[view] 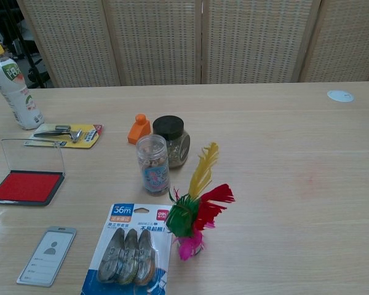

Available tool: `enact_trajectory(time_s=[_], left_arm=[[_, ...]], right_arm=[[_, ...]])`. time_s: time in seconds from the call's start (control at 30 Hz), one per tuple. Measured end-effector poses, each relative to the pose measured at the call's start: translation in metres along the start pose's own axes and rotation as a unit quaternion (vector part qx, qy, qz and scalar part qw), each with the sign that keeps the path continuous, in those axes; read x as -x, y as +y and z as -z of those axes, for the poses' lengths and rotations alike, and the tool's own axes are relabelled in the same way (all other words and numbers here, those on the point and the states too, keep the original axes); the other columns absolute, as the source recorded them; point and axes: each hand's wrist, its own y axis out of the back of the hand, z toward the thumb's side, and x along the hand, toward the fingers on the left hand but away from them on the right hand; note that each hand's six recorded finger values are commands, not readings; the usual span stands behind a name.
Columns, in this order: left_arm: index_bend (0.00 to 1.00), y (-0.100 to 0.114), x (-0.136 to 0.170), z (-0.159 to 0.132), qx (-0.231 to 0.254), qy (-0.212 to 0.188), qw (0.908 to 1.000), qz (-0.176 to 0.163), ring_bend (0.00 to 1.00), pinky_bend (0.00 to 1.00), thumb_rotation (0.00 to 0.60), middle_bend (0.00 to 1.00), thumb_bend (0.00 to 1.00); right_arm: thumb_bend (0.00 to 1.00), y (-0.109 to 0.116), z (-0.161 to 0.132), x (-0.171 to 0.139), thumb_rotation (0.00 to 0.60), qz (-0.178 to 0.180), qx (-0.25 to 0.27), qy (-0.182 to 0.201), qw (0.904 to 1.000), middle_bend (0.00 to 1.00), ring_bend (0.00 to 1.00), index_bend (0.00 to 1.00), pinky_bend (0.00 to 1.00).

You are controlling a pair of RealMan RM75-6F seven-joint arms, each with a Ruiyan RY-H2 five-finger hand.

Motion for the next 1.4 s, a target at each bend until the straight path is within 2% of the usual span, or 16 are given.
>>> enact_trajectory(time_s=[0.23,0.57,1.1,1.4], left_arm=[[0.6,0.003,-0.019,-0.031,-0.004,-0.001,0.9997,0.023,0.94,0.9,0.6,1.0,0.33],[0.6,-0.003,-0.026,-0.058,-0.039,0.003,0.9984,0.04,0.94,0.9,0.6,1.0,0.34],[0.6,-0.026,-0.038,-0.086,-0.068,0.013,0.9961,0.054,0.94,0.9,0.6,1.0,0.34],[0.6,-0.031,-0.044,-0.083,-0.074,0.023,0.9954,0.056,0.94,0.9,0.6,1.0,0.34]], right_arm=[[0.0,0.002,0.004,0.002,0.6,0.002,0.004,-0.006,1.0,0.0,0.0,0.0,0.0],[0.0,0.003,0.006,0.003,0.6,0.001,0.01,-0.008,0.9999,0.0,0.0,0.0,0.0],[0.0,0.006,0.01,0.004,0.6,0.003,0.021,-0.013,0.9997,0.0,0.0,0.0,0.0],[0.0,0.007,0.011,0.004,0.6,0.002,0.022,-0.013,0.9997,0.0,0.0,0.0,0.0]])
